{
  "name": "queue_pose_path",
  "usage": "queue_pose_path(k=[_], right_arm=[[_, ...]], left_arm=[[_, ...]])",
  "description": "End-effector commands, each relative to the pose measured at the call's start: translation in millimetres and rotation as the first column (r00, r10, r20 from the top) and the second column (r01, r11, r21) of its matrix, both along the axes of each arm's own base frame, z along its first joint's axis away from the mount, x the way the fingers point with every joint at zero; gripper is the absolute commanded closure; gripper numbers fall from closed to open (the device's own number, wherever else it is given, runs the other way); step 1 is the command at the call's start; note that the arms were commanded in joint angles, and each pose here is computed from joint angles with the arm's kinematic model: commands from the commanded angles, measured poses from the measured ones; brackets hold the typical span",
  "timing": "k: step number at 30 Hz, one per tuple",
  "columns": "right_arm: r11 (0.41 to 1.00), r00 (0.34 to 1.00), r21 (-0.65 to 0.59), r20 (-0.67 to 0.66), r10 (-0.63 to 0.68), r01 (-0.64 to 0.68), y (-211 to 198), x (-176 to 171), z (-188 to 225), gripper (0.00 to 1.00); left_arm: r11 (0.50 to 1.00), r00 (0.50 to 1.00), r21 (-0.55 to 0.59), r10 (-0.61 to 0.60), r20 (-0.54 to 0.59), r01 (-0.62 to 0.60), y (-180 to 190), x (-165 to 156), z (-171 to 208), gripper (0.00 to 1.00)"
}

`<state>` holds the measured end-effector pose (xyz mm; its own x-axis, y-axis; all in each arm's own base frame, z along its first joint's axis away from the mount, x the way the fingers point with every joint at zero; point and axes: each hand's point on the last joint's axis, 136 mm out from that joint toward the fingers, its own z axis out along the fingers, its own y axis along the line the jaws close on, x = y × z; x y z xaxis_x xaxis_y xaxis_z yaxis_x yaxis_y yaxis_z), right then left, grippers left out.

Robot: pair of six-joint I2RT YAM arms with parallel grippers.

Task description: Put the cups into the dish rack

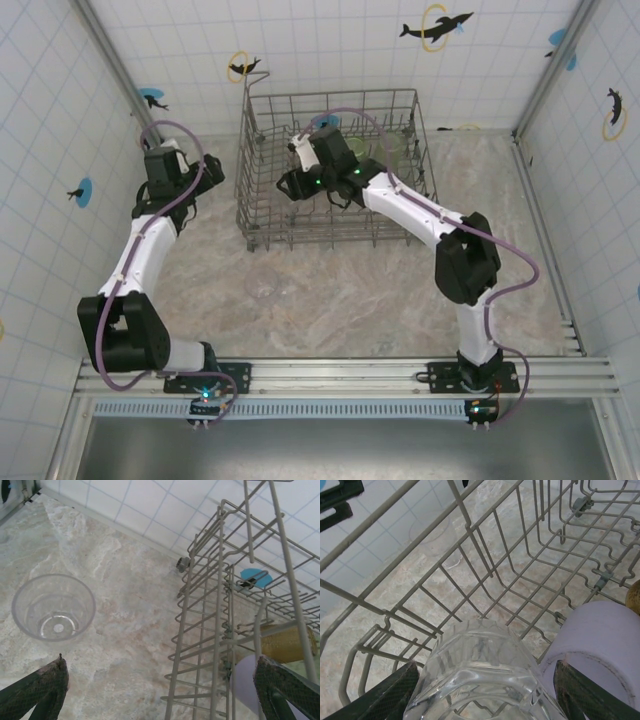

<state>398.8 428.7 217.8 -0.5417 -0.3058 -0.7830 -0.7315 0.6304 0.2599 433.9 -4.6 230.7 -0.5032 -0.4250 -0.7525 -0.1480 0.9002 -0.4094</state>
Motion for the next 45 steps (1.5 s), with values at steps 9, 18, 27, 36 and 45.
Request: queue_pose_path(k=[9, 18, 27, 36, 45], right_arm=[[0.994, 0.978, -0.036, 0.173, 0.112, -0.107, 29, -6, 17, 0.58], [0.988, 0.968, -0.045, 0.198, 0.155, -0.149, 39, -11, 15, 0.58], [0.984, 0.961, -0.049, 0.211, 0.179, -0.172, 53, -15, 7, 0.58], [0.975, 0.94, -0.088, 0.259, 0.221, -0.205, 68, -26, 0, 0.59], [0.972, 0.939, -0.084, 0.256, 0.232, -0.218, 73, -26, -6, 0.59]], left_arm=[[0.999, 0.998, 0.01, 0.049, -0.042, -0.048, 12, -3, -22, 0.03], [0.999, 0.998, -0.028, 0.022, -0.051, -0.024, 5, -3, -27, 0.03], [0.999, 0.998, -0.037, 0.01, -0.056, -0.012, 3, -2, -29, 0.03], [0.998, 0.998, -0.058, -0.007, -0.069, 0.003, -1, -1, -34, 0.03], [0.998, 0.997, -0.069, -0.018, -0.076, 0.013, -4, 0, -37, 0.03]])
